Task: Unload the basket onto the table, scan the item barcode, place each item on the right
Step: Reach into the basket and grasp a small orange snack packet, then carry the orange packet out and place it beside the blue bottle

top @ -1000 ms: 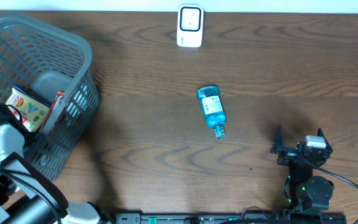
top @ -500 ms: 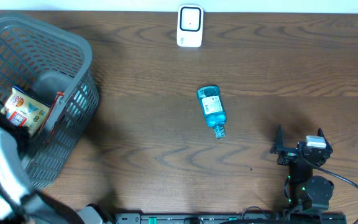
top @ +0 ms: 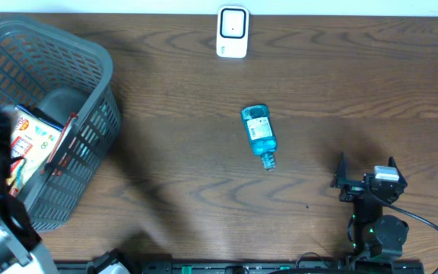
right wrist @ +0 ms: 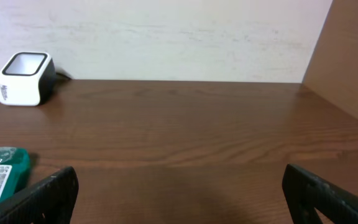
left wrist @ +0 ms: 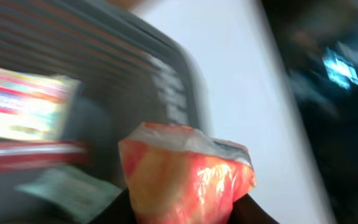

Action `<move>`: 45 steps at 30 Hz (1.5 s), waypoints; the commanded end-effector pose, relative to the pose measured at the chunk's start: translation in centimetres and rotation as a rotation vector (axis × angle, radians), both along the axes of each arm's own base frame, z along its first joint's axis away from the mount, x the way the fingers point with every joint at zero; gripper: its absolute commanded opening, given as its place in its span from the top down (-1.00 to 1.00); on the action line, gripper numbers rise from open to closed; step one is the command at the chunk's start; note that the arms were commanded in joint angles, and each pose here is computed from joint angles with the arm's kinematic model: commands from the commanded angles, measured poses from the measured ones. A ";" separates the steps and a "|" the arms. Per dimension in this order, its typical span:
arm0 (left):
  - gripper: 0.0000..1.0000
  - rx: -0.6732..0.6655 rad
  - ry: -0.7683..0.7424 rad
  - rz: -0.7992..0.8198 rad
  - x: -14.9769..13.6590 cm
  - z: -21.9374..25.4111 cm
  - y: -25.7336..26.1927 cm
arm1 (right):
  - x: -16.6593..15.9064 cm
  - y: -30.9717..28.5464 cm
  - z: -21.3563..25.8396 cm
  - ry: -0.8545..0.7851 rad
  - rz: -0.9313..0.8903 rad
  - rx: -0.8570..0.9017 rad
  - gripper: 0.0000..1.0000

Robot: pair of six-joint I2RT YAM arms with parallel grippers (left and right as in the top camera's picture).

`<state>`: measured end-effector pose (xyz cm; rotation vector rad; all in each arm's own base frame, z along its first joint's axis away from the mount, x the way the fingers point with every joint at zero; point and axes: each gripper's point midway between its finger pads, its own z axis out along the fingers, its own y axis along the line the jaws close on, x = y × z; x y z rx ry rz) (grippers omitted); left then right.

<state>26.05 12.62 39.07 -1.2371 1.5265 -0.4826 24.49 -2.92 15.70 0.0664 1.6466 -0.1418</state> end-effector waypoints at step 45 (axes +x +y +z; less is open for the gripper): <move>-0.29 0.287 0.931 -1.042 7.2 -37.4 -40.1 | 0.0 0.2 -0.1 0.004 0.010 -0.011 -0.98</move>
